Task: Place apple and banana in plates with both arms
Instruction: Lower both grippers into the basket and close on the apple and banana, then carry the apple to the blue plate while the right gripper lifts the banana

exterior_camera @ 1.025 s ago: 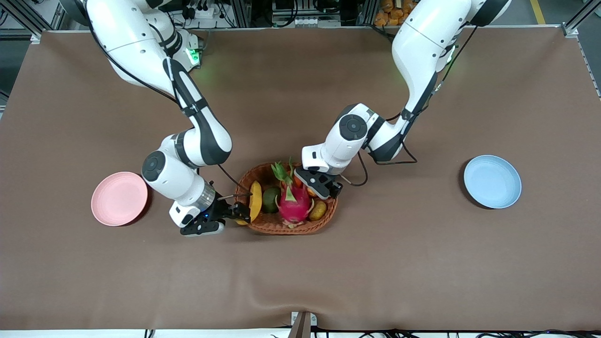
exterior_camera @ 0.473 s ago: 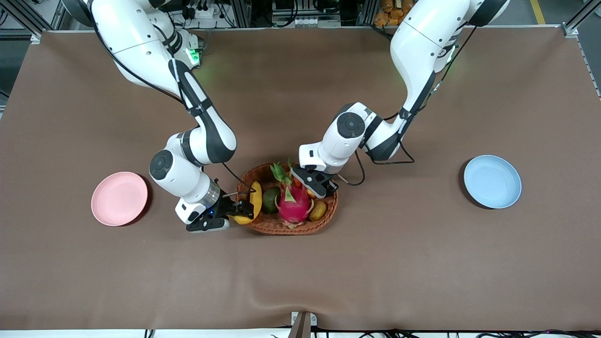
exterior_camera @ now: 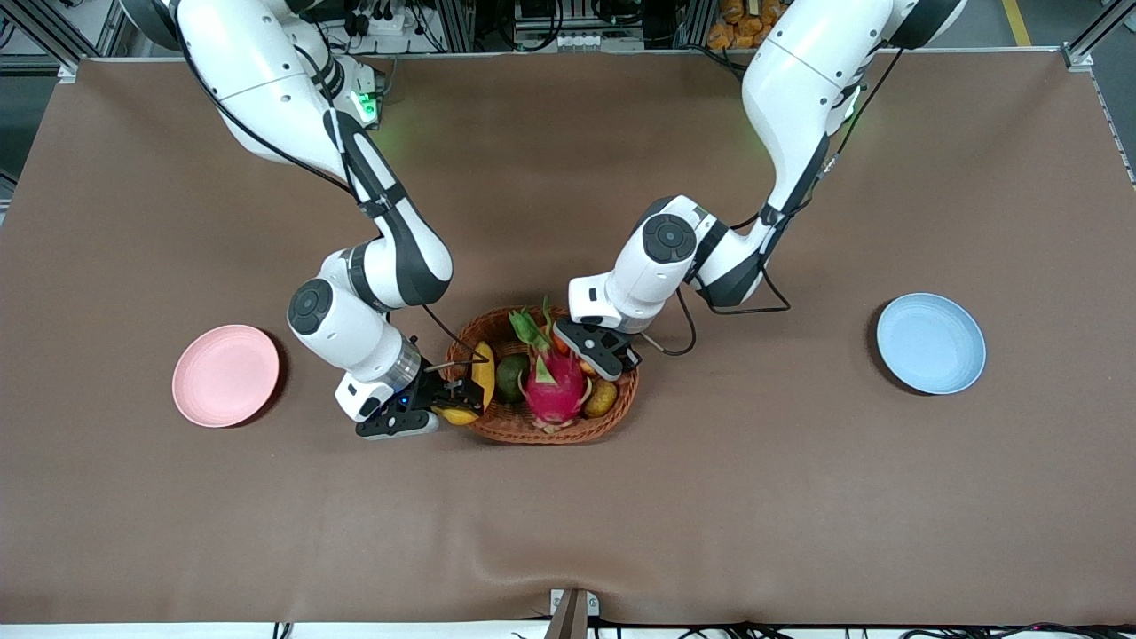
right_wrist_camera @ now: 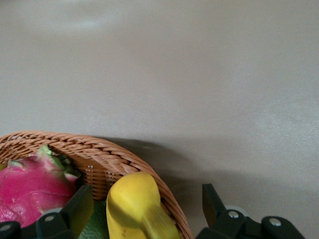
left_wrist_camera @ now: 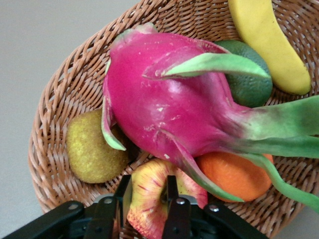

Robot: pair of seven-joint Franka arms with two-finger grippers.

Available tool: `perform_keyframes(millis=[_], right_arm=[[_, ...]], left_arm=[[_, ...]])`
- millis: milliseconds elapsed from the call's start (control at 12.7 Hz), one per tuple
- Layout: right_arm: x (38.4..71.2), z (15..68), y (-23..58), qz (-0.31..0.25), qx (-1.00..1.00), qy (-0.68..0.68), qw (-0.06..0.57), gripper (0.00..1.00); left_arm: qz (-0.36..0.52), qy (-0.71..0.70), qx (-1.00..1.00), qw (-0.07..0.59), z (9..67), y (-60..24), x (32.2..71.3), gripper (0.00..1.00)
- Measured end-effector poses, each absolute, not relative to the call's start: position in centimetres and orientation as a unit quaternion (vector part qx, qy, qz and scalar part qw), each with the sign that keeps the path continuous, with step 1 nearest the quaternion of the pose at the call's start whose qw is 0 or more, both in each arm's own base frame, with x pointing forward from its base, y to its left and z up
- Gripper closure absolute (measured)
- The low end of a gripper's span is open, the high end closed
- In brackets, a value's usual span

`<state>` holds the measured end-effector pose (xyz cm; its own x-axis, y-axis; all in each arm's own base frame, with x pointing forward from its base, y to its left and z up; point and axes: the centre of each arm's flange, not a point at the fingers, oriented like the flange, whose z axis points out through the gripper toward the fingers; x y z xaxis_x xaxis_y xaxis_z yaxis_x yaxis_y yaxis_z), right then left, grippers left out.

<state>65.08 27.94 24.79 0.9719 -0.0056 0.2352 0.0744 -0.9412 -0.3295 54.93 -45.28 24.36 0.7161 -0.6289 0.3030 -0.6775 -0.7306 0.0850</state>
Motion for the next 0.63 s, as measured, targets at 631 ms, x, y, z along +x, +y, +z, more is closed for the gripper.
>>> perform_keyframes(millis=[631], right_arm=[[65.0,24.8,28.1,-0.117,-0.978,-0.01,0.172,0.06]], left_arm=[[0.081,-0.325,0.936,0.11,32.7,-44.7,54.7,0.68]])
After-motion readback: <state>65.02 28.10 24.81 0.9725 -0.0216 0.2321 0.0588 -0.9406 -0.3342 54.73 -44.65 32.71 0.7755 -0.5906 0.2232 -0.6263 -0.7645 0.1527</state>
